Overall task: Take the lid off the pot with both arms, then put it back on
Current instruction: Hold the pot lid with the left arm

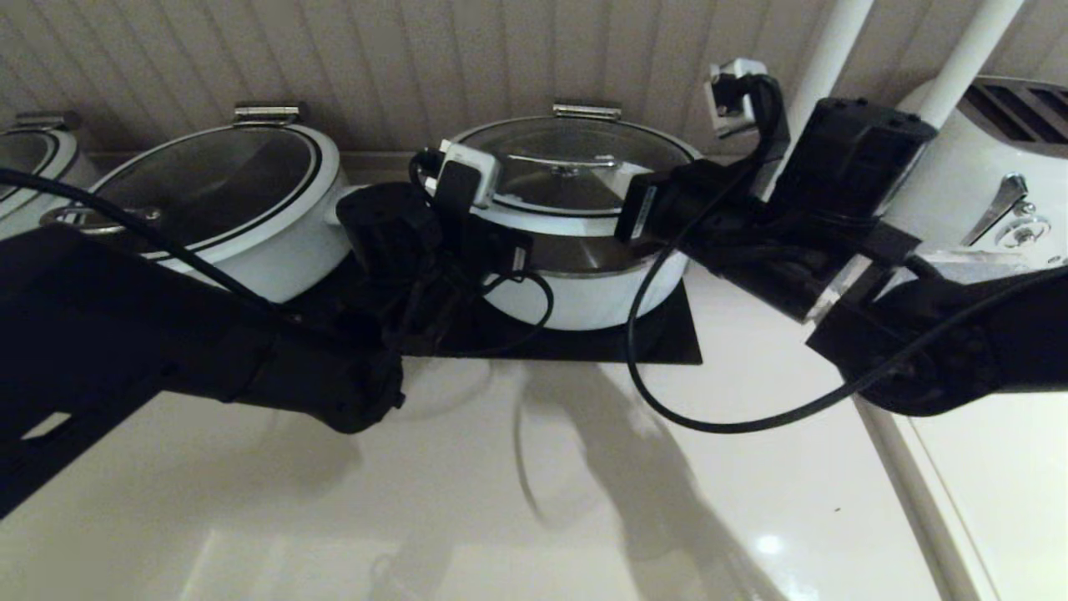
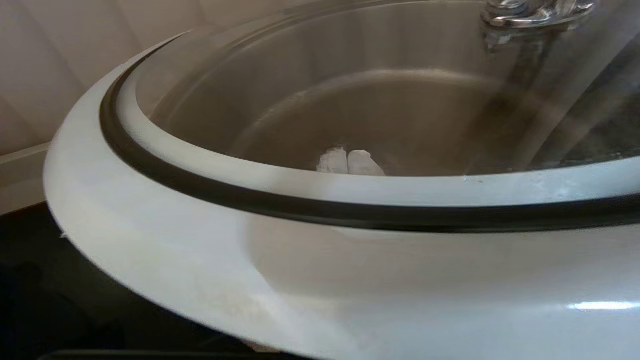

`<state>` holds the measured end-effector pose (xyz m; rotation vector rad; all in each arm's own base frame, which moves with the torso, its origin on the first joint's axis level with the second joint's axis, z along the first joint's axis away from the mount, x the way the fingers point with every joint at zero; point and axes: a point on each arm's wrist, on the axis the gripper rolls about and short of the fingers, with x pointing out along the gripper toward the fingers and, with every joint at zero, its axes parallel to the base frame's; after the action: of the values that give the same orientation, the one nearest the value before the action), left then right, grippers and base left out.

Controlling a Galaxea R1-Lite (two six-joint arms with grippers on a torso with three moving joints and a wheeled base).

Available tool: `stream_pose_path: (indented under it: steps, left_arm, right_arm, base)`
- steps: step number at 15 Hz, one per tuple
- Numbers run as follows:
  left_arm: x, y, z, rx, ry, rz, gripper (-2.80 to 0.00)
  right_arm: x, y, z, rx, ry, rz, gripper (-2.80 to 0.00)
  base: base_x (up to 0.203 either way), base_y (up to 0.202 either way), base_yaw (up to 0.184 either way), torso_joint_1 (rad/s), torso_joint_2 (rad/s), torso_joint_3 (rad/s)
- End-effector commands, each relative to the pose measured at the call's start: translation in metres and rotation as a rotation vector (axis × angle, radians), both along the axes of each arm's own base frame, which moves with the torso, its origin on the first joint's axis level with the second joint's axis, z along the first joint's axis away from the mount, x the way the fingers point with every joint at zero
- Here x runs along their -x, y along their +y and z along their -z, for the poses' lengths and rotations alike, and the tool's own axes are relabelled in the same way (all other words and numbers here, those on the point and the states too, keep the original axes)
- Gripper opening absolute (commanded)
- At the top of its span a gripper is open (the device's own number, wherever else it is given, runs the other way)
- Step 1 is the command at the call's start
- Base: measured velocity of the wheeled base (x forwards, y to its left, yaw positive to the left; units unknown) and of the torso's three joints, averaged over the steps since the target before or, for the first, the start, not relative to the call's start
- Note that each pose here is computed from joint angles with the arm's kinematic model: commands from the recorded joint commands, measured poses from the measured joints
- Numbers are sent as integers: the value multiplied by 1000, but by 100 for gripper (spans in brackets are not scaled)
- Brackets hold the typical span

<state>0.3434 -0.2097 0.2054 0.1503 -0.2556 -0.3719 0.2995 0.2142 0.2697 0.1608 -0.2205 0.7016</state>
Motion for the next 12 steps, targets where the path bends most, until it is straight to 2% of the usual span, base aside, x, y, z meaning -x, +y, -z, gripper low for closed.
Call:
stream_pose_path:
  steps: [1, 9, 12]
  left_arm:
    - [-1, 0, -1, 5, -10, -2, -280]
    - [-2, 0, -1, 4, -10, -2, -280]
    - [-2, 0, -1, 3, -9, -2, -280]
  right_arm:
    - [13, -11, -5, -3, -6, 2, -280]
    - [47, -37, -16, 0, 0, 7, -280]
    - [54, -46, -7, 25, 35, 18, -280]
  base:
    - [0, 0, 0, 0, 0, 0]
    - [0, 0, 0, 0, 0, 0]
    - [0, 0, 0, 0, 0, 0]
